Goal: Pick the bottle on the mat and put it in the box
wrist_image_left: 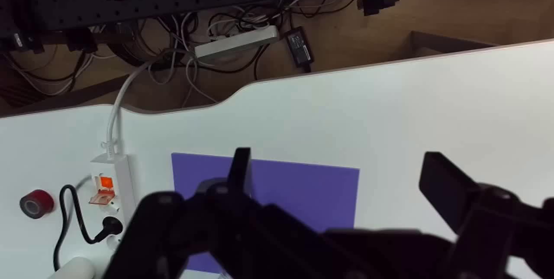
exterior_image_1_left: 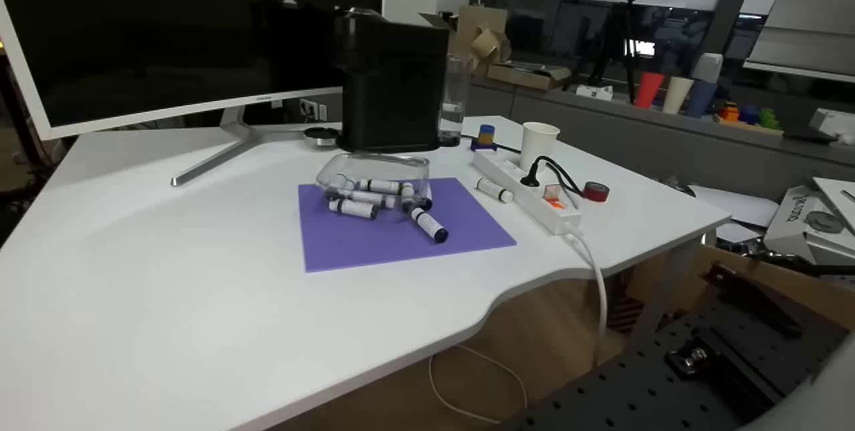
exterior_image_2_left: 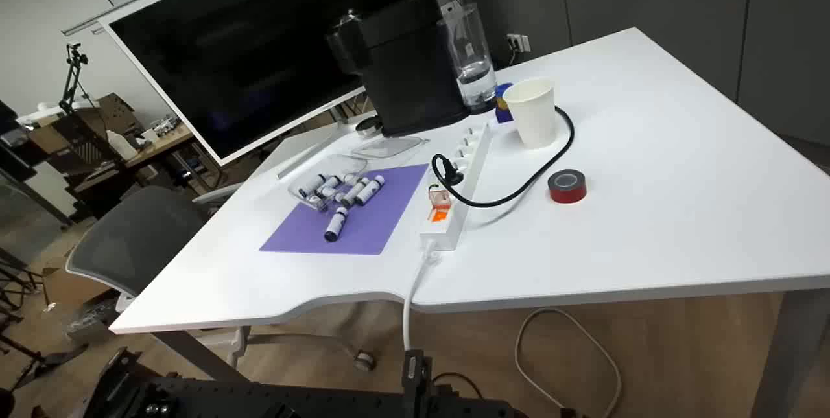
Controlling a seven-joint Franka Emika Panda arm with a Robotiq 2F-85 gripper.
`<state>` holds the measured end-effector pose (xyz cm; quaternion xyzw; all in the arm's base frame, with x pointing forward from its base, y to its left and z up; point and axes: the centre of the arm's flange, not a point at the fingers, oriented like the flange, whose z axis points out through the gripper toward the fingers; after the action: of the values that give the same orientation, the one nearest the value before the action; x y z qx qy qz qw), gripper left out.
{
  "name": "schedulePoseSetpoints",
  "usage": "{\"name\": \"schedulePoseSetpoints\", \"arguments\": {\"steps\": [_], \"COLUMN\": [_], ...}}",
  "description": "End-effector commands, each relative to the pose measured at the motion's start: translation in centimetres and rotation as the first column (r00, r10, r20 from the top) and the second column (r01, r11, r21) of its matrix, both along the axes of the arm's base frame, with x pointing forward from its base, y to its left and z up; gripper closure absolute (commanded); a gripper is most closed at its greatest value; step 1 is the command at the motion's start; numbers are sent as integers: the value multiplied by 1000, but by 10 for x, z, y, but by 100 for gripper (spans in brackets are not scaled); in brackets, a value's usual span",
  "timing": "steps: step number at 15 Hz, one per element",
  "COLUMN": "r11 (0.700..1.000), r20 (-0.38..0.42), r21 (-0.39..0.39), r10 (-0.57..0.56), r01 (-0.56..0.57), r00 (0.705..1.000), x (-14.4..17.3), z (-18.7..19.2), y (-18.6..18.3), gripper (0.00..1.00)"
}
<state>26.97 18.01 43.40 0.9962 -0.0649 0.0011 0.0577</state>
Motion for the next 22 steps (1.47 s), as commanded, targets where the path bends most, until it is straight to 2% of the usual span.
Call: {"name": "schedulePoseSetpoints", "arguments": {"steps": [1,12,16,22], "r11": [1000,1000,998,999], "r20": [0,8,50,76], "r21": [0,-10,-50,-27], "r10": [0,-12,-25,-17], "r01": [0,12,28,19], "r00": [1000,1000,998,997], "x": [0,3,24,64], "z": [0,-3,-37,-102], "y": [0,-3,-30,-82], "gripper": [0,0,0,0]}}
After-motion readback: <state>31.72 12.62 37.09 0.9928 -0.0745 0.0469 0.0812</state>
